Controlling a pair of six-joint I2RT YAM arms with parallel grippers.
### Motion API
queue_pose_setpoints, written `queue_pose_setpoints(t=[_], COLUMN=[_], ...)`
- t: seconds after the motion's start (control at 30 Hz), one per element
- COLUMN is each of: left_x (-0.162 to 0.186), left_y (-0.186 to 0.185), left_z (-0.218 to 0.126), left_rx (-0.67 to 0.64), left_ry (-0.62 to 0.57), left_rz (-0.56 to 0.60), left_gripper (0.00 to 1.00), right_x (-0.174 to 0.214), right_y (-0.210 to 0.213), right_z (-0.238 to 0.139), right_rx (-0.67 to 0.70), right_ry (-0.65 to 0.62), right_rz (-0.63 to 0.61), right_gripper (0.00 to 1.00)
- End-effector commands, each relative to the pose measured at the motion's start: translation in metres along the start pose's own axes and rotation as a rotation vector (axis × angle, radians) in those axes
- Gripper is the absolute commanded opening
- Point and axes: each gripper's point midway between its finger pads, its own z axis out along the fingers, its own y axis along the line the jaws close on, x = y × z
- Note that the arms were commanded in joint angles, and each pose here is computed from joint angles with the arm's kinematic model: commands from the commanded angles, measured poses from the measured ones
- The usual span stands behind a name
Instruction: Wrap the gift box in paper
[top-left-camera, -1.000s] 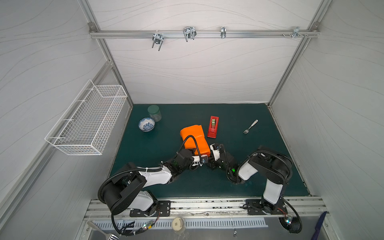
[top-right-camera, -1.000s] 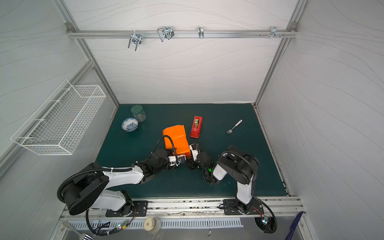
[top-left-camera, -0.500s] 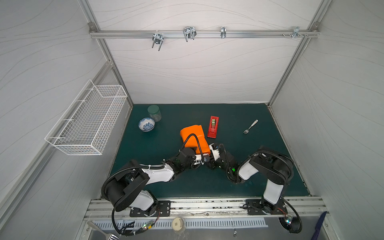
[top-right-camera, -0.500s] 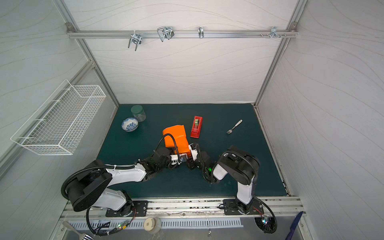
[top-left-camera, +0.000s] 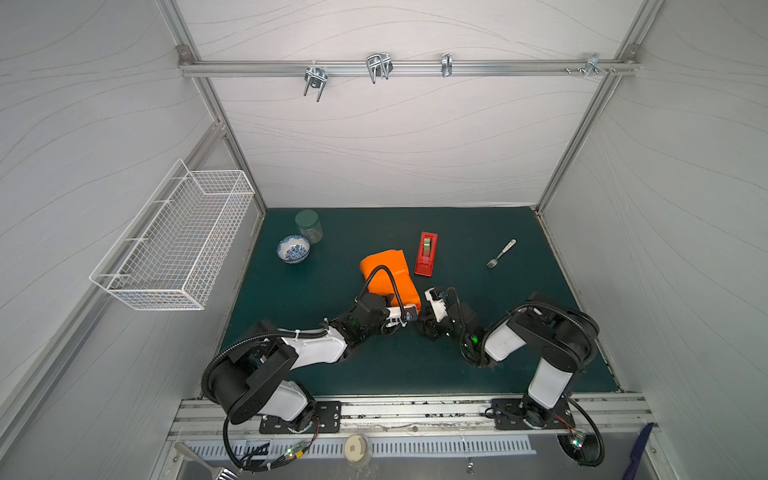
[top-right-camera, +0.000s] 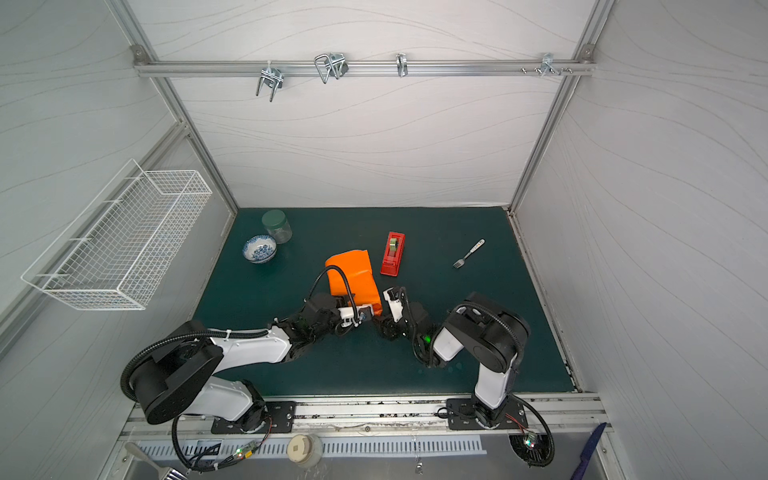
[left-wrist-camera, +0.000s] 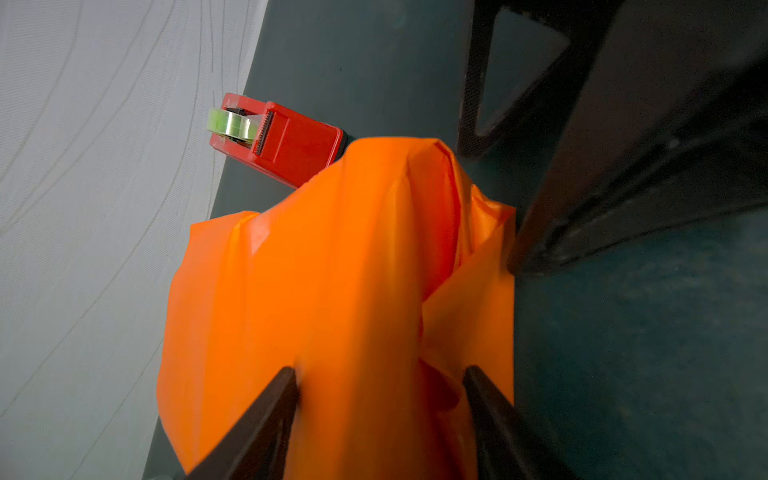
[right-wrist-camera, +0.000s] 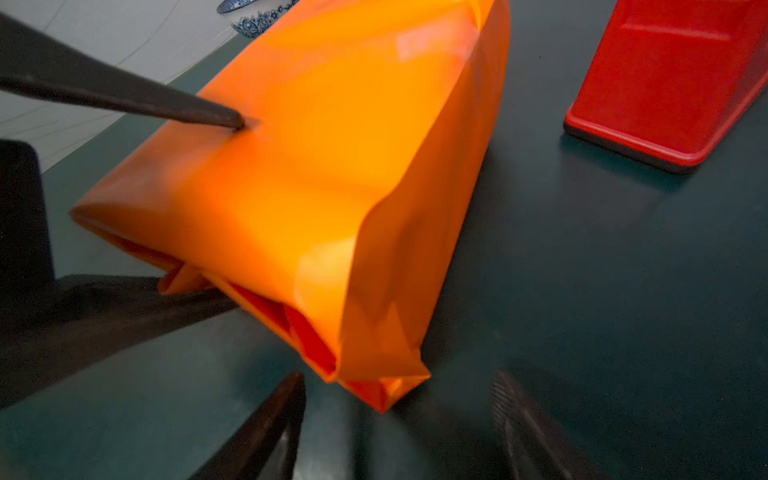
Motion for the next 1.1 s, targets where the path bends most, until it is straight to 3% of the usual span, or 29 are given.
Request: queue_pose_setpoints(t=[0.0,0.47,0.6,0.8,1.07], left_x=[0.025,0.024,0.024,0.024,0.022], left_y=[-0.031,-0.030,-0.030,-0.029,-0.026], left_z=[-0.002,-0.005,-0.005,-0.005,-0.005], left_rx=[0.113,0.111,0.111,0.106,0.094], left_ry=[0.071,0.054,0.055,0.054,0.050], left_rz=[-0.004,-0.017,-0.018,-0.020,-0.024], left_gripper=[0.64,0.64,0.64,0.64,0.64], right_x=[-0.001,-0.002,0.006,0.016,0.026], right_y=[0.003,-0.005,-0.005,-0.007,-0.013], right_z=[0.000,0.018,0.010,-0.003,-0.007], right_rx=[-0.023,-0.014,-0.013,0.053,0.138], right_ry=[0.000,0.006,0.024,0.057,0.133], right_rz=[-0.034,-0.049,-0.036,-0.062,-0.134], right_gripper=[0.72,0.62,0.65,0.68,0.63])
